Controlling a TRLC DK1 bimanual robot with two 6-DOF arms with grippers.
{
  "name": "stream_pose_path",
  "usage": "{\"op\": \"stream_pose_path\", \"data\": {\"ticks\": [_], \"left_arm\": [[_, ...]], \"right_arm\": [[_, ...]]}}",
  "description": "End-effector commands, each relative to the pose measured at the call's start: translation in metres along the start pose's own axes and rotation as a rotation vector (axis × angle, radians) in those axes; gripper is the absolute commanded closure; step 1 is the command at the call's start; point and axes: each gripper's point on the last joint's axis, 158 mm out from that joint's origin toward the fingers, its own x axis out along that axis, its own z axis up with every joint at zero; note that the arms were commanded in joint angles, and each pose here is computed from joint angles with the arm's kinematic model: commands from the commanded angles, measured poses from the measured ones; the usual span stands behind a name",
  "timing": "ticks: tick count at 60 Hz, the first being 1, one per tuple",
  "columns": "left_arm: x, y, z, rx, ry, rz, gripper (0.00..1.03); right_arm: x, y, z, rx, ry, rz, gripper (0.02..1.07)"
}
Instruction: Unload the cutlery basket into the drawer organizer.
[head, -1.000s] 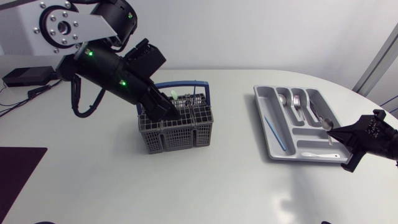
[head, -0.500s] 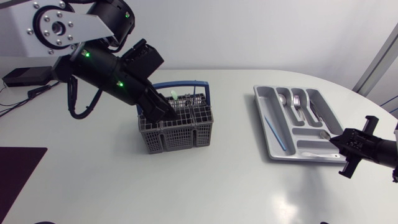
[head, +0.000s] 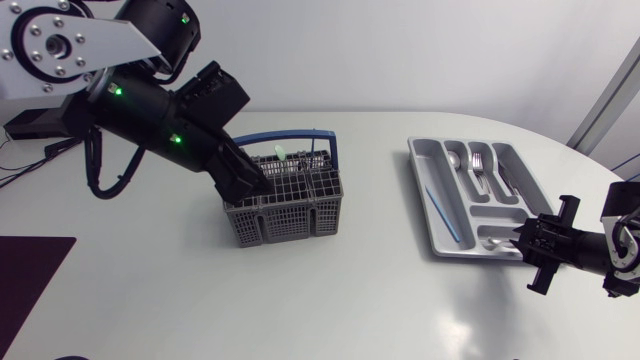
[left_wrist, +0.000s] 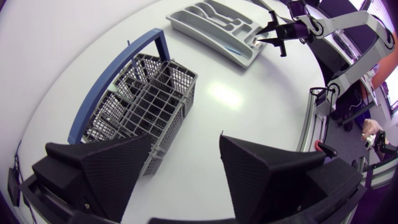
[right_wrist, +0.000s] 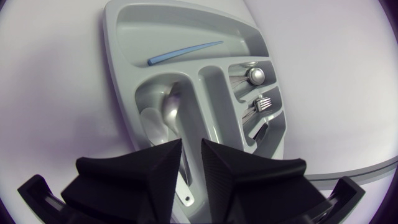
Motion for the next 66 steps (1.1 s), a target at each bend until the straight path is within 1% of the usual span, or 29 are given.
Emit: {"op": "stream_pose_path", "data": {"ticks": [1,3,5,12,17,23,26,31,38,46,50,55,66], "left_arm": [[-0.005,0.003,-0.015,-0.047,0.023,0.017,0.09],[-0.006,0.005,-0.017,-0.053,0.027,0.023,0.09],[-0.009,0.007,-0.019,-0.059,0.03,0.027,0.09],[-0.018,0.017,-0.028,-0.086,0.042,0.059,0.09],[-0.026,0.029,-0.037,-0.117,0.043,0.094,0.09],[-0.03,0.042,-0.051,-0.157,0.055,0.123,0.09],[-0.03,0.046,-0.06,-0.177,0.066,0.135,0.09],[-0.028,0.053,-0.075,-0.203,0.087,0.159,0.09],[-0.024,0.068,-0.089,-0.242,0.08,0.194,0.09],[-0.013,0.089,-0.101,-0.259,0.067,0.252,0.09],[-0.004,0.097,-0.107,-0.269,0.078,0.259,0.09],[0.008,0.104,-0.111,-0.28,0.093,0.254,0.09],[0.029,0.125,-0.115,-0.296,0.101,0.269,0.08]], "right_arm": [[-0.005,-0.006,0.0,-0.011,0.005,-0.028,0.46],[-0.007,-0.011,0.001,-0.009,0.003,-0.043,0.39],[-0.01,-0.017,0.003,-0.002,-0.001,-0.061,0.35],[-0.029,-0.04,0.017,0.045,-0.036,-0.105,0.28],[-0.045,-0.055,0.038,0.126,-0.092,-0.105,0.23],[-0.054,-0.06,0.07,0.204,-0.154,-0.066,0.21],[-0.056,-0.059,0.086,0.239,-0.183,-0.038,0.18],[-0.058,-0.056,0.117,0.296,-0.236,0.005,0.18],[-0.058,-0.05,0.164,0.36,-0.298,0.061,0.18],[-0.05,-0.042,0.213,0.447,-0.351,0.149,0.18],[-0.043,-0.042,0.236,0.48,-0.367,0.175,0.18],[-0.028,-0.043,0.258,0.52,-0.368,0.198,0.18],[0.012,-0.035,0.29,0.611,-0.352,0.288,0.18]]}}
